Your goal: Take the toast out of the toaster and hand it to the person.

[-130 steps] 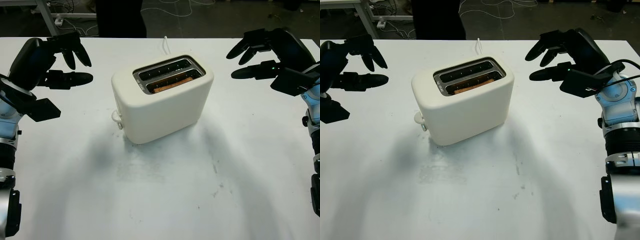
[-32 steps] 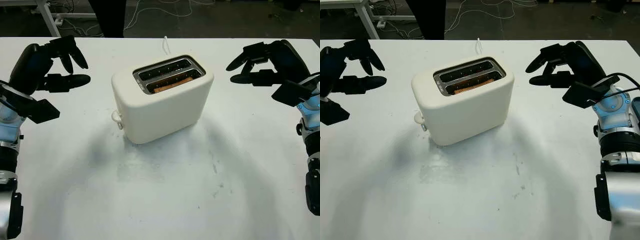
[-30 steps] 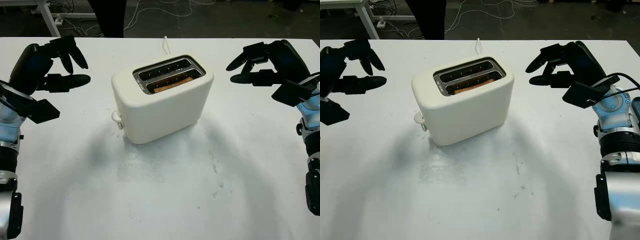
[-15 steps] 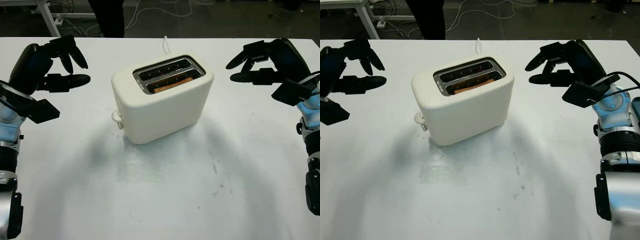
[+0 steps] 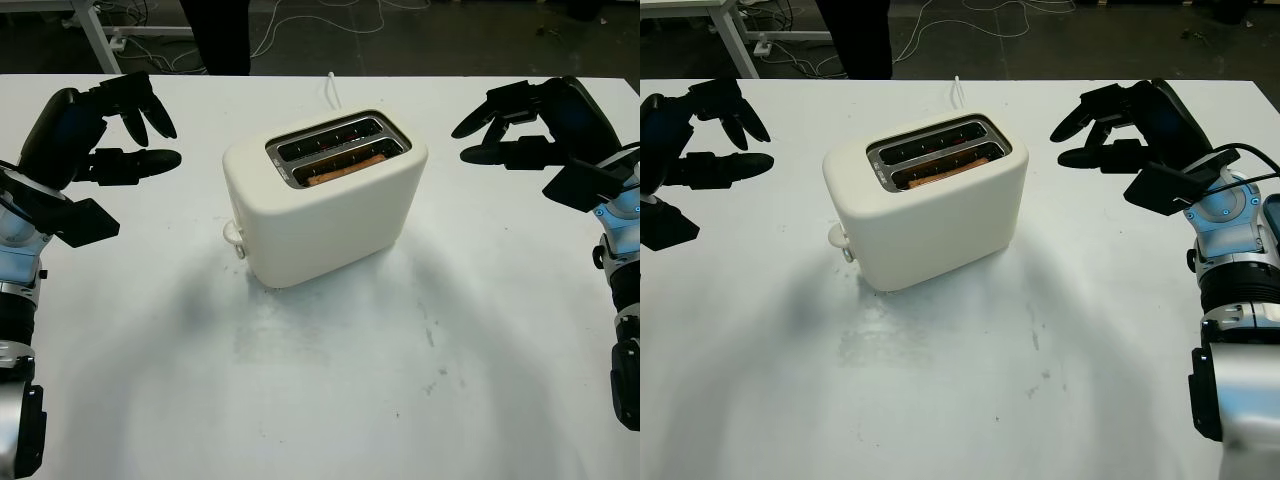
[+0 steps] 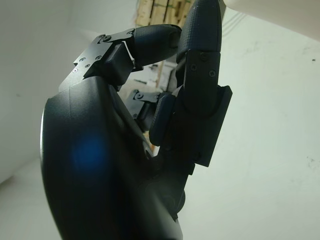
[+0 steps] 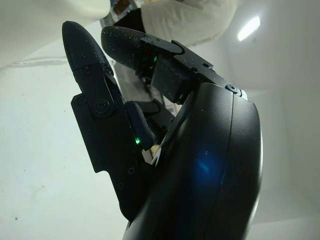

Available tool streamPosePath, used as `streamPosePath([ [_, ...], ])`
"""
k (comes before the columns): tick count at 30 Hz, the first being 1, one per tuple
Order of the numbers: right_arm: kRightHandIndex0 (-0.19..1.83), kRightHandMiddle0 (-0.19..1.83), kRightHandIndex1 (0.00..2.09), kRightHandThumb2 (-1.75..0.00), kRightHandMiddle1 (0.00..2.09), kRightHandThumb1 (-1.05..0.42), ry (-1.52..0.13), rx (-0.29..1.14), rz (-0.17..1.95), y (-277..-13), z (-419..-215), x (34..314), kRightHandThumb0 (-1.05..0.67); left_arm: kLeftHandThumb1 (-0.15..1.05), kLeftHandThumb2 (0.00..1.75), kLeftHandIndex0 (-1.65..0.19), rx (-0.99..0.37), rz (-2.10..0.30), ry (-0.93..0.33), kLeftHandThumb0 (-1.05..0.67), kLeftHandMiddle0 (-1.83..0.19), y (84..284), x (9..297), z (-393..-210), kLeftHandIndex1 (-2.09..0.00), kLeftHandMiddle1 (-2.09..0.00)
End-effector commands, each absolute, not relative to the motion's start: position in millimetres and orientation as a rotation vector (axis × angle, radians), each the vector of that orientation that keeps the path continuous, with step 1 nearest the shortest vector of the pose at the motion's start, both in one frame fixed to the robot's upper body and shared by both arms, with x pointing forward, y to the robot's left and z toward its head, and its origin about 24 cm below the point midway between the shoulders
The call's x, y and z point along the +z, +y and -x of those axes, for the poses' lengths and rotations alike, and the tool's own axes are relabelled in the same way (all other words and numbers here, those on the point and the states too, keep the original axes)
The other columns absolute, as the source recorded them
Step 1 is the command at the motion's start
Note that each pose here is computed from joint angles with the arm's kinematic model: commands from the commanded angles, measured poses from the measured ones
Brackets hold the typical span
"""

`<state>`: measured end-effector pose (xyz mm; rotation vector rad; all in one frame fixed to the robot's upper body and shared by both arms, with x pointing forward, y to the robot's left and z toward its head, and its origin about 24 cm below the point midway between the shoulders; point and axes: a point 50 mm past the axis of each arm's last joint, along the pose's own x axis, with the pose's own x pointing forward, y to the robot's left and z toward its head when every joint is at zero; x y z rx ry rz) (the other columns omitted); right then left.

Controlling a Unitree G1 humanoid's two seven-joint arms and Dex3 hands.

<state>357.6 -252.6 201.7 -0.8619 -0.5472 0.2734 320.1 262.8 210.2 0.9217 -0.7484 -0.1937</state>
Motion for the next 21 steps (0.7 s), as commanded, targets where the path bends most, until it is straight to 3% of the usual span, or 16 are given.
streamPosePath([
  [1, 0.98, 1.03, 1.10, 0.00, 0.58, -0.81, -0.566, 0.262, 0.864, -252.1, -358.2, 208.1, -0.68, 0.85, 0.32, -0.45, -0.198, -0.919, -0.758, -0.74, -0.61, 262.0, 209.5, -319.6, -1.53, -1.67],
  [21, 0.91, 0.95, 1.06, 0.00, 0.65, -0.79, -0.570, 0.260, 0.862, -251.0, -358.3, 208.7, -0.75, 0.92, 0.29, -0.41, -0.188, -0.912, -0.758, -0.77, -0.58, 261.8, 208.6, -319.9, -1.53, -1.68],
])
